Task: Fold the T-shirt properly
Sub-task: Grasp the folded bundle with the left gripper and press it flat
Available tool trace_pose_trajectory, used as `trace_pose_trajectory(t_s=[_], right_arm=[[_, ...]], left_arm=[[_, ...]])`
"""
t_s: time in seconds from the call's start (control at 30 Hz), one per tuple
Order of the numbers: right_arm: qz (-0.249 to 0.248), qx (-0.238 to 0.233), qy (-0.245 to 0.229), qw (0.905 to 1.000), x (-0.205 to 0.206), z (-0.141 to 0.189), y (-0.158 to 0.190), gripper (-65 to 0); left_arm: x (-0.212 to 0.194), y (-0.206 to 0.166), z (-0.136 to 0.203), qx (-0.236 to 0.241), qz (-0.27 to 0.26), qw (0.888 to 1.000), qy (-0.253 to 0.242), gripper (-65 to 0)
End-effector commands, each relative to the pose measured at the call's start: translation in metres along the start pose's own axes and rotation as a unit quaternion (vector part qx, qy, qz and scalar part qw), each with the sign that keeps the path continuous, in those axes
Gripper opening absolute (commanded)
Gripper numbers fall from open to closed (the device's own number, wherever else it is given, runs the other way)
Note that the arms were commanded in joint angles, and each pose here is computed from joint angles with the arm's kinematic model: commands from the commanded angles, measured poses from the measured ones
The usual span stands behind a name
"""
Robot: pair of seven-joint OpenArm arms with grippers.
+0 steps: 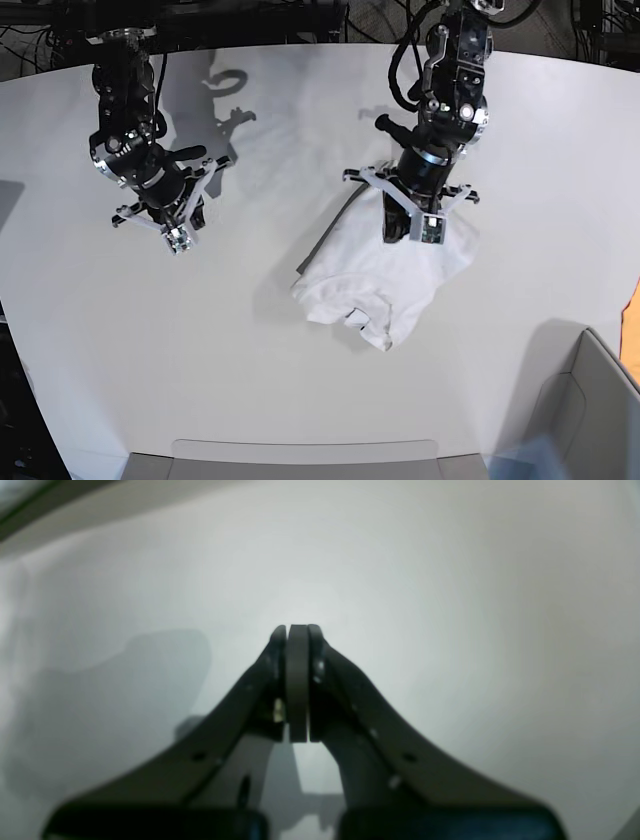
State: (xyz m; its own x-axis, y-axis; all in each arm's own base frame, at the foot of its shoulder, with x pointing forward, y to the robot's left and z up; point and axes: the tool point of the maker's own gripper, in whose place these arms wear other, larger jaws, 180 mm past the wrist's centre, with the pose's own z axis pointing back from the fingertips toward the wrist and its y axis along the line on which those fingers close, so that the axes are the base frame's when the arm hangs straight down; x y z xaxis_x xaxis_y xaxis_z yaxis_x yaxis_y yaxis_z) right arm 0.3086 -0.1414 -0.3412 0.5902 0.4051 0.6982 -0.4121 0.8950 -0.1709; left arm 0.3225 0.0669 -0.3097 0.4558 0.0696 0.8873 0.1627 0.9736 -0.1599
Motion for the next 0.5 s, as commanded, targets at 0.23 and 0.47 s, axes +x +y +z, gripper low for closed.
trace_pose_trajectory(t_s=[0.23, 0.47], right_arm=[[-0.013, -0.027, 0.016, 0.9994, -0.035, 0.029, -0.014, -65.0], [-0.023, -0.029, 0.017, 0.9992, -0.054, 0.039, -0.011, -65.0]], left_arm=[[0.016, 0.002, -0.083, -0.001, 0.011, 1.000, -0.005, -65.0], [-0.054, 0.023, -0.106, 0.023, 0.024, 0.997, 0.070, -65.0]])
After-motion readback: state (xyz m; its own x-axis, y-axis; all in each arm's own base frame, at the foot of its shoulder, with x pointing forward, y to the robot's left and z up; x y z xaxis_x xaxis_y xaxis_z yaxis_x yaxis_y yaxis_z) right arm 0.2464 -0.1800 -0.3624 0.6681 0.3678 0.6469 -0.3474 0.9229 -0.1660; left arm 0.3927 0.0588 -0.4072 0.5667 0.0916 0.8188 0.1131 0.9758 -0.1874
